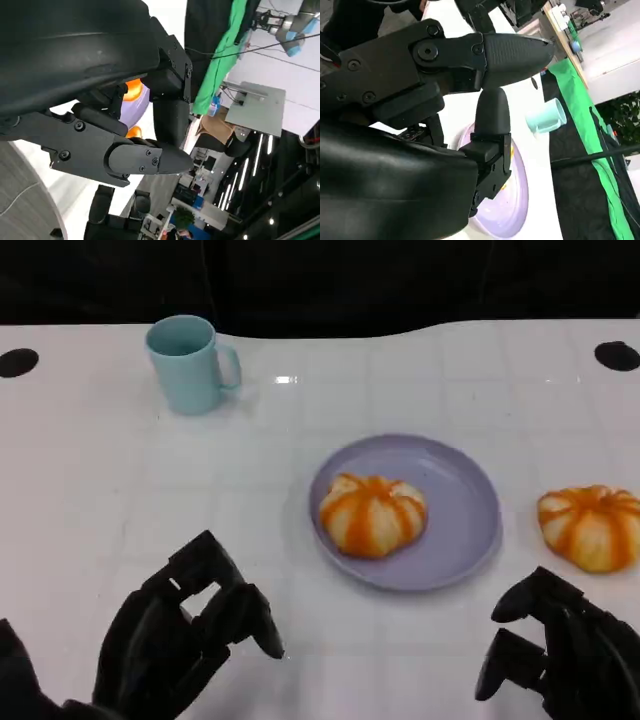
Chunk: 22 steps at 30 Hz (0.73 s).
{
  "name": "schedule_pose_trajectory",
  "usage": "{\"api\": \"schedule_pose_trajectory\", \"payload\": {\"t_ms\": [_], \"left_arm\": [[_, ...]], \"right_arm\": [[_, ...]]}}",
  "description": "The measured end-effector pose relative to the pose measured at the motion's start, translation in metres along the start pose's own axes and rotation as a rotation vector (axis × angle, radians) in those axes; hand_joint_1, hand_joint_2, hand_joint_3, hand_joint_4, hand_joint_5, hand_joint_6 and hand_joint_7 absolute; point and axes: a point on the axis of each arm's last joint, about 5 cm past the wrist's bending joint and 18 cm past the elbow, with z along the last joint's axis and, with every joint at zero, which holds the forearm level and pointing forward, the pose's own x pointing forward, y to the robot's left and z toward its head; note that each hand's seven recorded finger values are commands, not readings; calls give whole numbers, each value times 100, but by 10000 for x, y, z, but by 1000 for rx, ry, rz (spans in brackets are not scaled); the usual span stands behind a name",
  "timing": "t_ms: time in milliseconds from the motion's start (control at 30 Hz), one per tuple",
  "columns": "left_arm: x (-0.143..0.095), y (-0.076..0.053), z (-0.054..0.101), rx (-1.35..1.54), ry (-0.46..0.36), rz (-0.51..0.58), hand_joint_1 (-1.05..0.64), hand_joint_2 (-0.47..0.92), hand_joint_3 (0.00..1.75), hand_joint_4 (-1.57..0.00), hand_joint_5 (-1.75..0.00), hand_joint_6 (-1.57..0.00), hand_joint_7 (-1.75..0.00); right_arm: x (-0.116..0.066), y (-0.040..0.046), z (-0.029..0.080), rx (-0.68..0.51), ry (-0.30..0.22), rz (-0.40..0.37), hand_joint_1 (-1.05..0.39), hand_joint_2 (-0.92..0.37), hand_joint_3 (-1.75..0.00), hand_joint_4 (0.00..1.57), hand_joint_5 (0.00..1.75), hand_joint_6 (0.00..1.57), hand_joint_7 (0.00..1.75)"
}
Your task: Grasp the bread from the table and place it into the plate.
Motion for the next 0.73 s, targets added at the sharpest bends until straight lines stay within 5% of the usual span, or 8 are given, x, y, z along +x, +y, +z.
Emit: {"api": "schedule_pose_trajectory", "payload": {"t_ms": [733], "left_arm": [[-78,-5,-29,-10,39,12,-59,92,30,-76,-175,-53,-175]], "right_arm": [[-4,-9,5,-11,-3,1,-52,-92,-45,59,175,38,164]]}}
